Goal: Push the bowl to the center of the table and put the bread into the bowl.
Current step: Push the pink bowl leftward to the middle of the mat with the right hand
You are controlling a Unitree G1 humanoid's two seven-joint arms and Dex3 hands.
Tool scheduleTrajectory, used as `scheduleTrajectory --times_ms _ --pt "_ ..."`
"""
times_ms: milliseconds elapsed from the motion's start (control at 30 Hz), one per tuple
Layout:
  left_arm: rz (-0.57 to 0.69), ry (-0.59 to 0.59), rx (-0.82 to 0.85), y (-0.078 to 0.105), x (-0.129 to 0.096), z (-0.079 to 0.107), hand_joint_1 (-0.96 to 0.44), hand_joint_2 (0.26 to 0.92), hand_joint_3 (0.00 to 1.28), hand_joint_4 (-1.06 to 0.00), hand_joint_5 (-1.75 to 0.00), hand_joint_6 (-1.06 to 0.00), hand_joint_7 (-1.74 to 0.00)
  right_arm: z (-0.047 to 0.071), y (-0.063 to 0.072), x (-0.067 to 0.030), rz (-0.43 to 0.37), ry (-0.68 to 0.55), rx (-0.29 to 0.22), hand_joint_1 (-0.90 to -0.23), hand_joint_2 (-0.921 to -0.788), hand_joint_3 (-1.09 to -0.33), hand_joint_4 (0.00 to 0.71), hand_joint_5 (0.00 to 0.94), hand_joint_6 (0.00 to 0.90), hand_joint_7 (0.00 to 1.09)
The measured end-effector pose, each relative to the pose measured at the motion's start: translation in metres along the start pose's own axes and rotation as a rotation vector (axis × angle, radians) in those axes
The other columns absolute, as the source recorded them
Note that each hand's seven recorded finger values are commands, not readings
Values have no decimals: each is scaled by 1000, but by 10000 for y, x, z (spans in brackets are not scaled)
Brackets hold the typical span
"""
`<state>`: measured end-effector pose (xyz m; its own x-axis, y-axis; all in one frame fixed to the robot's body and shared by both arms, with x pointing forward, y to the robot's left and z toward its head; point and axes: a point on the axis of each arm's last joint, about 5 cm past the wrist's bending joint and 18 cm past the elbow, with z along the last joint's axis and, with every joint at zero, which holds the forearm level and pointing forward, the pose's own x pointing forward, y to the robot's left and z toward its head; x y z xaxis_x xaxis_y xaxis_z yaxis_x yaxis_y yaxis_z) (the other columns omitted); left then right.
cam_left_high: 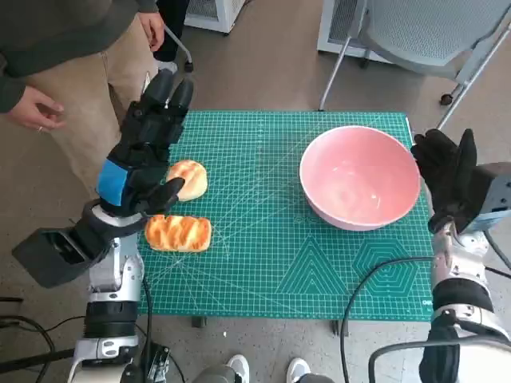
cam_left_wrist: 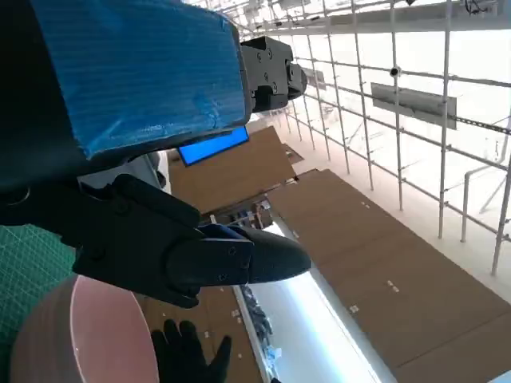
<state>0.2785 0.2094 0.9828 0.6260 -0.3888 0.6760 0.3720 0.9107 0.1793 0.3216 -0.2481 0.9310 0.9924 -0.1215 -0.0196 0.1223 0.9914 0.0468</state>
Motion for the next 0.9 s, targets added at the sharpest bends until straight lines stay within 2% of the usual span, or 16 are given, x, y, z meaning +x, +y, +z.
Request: scheduleTrajectory --times_ms 233,367,567,900 --pt "0 6 -3 4 -1 0 -717 921 392 1 1 1 -174 -22 59 2 16 4 -2 -673 -921 -868 195 5 250 53" --pt "0 7 -4 4 -1 -1 -717 921 392 1 1 1 -170 -24 85 4 31 -3 -21 -679 -921 -867 195 5 256 55" --pt "0 7 -4 3 -1 -1 -717 921 392 1 1 1 -170 -31 124 6 45 -15 -23 -649 -921 -866 191 2 248 47" --pt "-2 8 -3 2 0 -2 -716 921 392 1 1 1 -169 -43 230 10 97 -40 -47 -651 -921 -897 178 1 237 38"
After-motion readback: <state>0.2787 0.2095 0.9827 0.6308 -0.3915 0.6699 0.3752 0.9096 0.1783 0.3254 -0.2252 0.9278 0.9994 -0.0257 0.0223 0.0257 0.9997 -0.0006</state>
